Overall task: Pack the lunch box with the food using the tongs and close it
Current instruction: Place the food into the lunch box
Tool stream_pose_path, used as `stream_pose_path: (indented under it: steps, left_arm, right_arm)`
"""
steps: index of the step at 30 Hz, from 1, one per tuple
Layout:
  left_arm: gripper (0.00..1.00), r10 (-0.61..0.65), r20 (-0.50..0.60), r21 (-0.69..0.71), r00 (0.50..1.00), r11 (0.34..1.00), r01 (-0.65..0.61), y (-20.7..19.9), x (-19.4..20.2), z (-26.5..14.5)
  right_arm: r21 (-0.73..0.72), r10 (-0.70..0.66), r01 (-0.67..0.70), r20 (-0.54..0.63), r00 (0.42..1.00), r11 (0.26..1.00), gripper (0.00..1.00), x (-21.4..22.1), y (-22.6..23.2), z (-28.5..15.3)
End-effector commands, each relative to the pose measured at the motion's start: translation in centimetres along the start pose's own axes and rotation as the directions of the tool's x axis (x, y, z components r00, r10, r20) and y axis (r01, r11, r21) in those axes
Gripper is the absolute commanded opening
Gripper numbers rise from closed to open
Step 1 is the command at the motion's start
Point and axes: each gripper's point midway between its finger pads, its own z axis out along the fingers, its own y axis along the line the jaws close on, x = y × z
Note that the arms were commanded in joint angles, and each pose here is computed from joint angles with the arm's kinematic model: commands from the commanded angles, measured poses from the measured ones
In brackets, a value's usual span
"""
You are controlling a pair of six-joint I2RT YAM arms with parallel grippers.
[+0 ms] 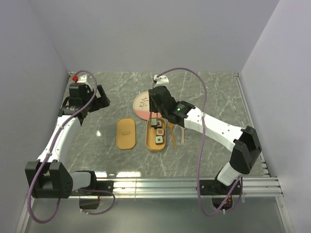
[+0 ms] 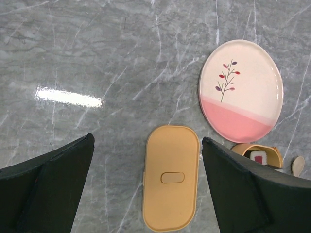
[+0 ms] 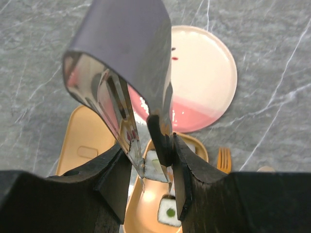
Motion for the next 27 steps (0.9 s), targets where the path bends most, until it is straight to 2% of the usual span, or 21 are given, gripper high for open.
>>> stream_pose_path:
  steps: [1, 27]
  left_arm:
    - [0.99, -0.001, 0.047, 0.027, 0.999, 1.0, -0.001, -0.4, -0.6, -1.4]
    - [0.99, -0.008, 0.055, 0.046, 0.998, 0.999, 0.005, -0.4, 0.7, -3.1]
  right_arm:
    - [-0.025, 0.077, -0.076, 0.051, 0.996, 0.997, 0.23, -1.4, 0.5, -2.0]
    - [-0.045, 0.059, -0.061, -0.052, 0.997, 0.997, 0.22, 4.1, 2.1, -4.7]
